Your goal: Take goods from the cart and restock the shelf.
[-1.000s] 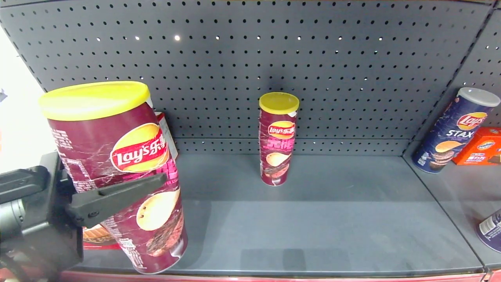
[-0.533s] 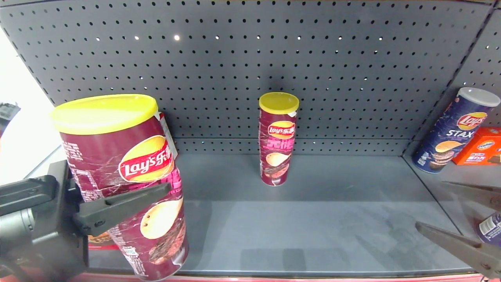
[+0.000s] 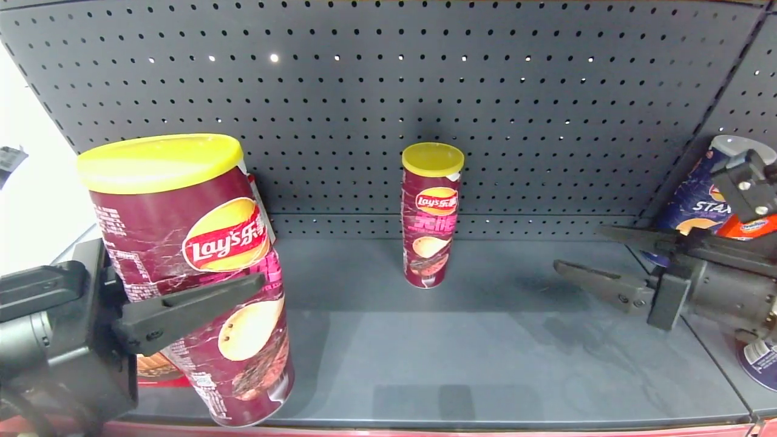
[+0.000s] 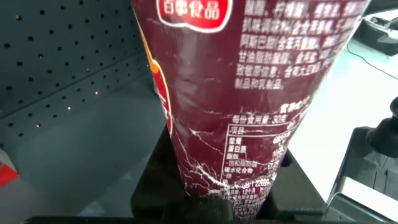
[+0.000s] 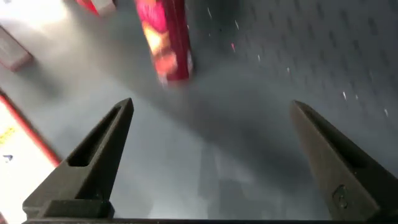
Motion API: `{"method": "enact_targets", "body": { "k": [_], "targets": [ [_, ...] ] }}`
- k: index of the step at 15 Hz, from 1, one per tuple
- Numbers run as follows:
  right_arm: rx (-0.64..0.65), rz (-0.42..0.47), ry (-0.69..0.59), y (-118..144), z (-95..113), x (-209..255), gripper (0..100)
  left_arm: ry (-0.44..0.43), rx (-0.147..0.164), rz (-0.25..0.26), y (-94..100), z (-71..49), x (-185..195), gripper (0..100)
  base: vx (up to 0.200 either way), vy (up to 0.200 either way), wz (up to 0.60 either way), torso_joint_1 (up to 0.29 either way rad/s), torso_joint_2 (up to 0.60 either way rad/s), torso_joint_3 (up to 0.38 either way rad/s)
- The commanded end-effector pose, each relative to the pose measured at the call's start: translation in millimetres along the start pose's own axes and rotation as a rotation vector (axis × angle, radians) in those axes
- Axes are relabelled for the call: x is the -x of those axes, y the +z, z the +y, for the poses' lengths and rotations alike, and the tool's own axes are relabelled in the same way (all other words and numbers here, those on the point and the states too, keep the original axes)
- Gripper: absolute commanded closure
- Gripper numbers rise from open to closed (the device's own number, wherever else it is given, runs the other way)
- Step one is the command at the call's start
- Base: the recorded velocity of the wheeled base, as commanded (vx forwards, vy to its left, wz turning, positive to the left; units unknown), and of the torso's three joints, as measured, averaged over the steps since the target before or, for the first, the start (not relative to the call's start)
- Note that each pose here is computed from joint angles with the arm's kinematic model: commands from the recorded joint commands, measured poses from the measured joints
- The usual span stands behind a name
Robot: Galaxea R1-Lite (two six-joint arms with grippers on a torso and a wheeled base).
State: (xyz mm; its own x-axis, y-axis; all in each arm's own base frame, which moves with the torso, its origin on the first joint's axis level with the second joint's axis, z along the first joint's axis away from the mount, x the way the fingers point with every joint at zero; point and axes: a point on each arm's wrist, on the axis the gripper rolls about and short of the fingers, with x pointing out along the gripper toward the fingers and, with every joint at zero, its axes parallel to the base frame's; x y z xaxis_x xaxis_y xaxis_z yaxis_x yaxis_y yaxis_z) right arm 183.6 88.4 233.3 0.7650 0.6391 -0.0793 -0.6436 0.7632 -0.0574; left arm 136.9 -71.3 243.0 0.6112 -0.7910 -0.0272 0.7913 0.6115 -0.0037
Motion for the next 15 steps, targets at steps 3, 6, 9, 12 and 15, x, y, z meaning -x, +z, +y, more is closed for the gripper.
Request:
{"method": "enact_targets", "body": {
  "k": [3, 6, 9, 12, 15],
  "targets": [
    [0.088, -0.061, 0.243, -16.4, -43.0, -75.2, 0, 0.000, 0.001, -0.008, 7.0, 4.4, -7.9, 100, 0.000, 0.000, 0.00, 0.000, 0.00, 0.000],
    [0.110, -0.110, 0.445, -18.4, -48.8, -99.6, 0, -0.003, 0.000, -0.010, 8.9, 5.6, -10.5, 100, 0.000, 0.000, 0.00, 0.000, 0.00, 0.000],
    [0.124, -0.132, 0.484, -22.4, -54.3, -124.2, 0, -0.003, -0.003, -0.015, 11.1, 6.1, -11.3, 100, 0.000, 0.000, 0.00, 0.000, 0.00, 0.000],
    [0.132, -0.147, 0.512, -23.4, -56.3, -149.9, 0, -0.008, 0.000, -0.008, 10.2, 6.9, -14.0, 100, 0.000, 0.000, 0.00, 0.000, 0.00, 0.000],
    [0.128, -0.144, 0.549, -31.0, -48.5, -171.1, 0, -0.008, -0.001, -0.008, 10.1, 7.1, -14.3, 100, 0.000, 0.000, 0.00, 0.000, 0.00, 0.000]
  ]
}}
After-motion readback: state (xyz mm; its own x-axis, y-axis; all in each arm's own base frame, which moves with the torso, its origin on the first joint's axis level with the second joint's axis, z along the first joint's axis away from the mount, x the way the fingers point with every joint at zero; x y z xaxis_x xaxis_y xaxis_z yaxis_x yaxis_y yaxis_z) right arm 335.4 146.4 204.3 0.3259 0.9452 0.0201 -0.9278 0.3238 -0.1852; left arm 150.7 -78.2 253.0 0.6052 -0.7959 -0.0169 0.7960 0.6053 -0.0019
